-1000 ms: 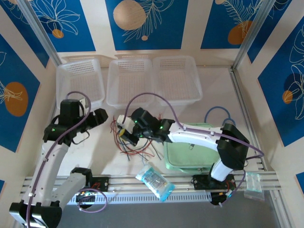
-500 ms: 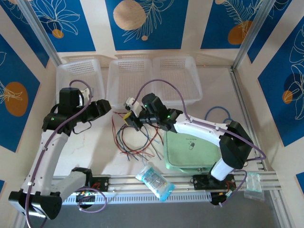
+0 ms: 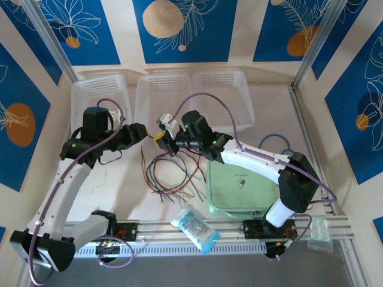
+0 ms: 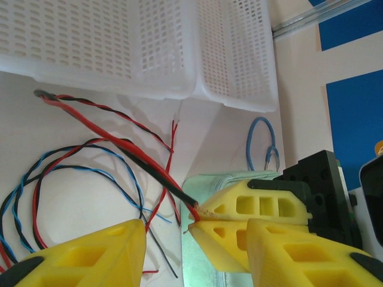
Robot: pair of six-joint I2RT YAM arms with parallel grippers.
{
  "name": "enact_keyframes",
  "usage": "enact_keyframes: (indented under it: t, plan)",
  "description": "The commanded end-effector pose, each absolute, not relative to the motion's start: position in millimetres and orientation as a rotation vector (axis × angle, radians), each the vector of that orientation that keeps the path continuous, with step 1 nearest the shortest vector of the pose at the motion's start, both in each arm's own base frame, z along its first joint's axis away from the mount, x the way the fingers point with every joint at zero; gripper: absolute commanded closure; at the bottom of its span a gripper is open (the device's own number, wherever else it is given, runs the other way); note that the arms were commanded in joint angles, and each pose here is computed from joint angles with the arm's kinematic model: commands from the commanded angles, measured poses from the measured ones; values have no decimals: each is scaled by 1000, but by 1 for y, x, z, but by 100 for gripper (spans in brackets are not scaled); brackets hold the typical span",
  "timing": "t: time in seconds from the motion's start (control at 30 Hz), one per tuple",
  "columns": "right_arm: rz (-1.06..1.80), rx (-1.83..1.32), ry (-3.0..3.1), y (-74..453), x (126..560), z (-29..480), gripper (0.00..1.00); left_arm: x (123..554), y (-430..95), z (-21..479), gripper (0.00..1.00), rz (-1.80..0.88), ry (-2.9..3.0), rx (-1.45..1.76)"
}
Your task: Untangle the cables
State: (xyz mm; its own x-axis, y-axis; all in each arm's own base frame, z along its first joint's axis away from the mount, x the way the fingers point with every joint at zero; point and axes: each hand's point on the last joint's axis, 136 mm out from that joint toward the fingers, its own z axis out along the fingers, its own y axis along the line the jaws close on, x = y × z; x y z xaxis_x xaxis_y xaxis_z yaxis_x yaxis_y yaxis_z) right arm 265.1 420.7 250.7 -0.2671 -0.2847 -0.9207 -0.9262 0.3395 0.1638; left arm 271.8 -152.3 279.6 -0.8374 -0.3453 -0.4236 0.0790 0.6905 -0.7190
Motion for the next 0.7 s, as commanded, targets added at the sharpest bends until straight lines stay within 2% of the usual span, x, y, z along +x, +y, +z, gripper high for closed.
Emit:
enact_keyframes:
  t: [0.0,0.2,0.4,0.67]
  plan:
    - [977,-1082,1675,422,261,279,100,274,-161,281,57,-1077,2350,-184]
    - [976,-1080,1670,421,261,281,100,274,-156,273,71,-1027,2368,-194]
    - [965,-1075,1660,417,260,285,100,275,-148,272,100,-959,2366,-208]
    - [927,-1014,1632,401,263,302,100,279,-144,304,100,-919,2306,-164]
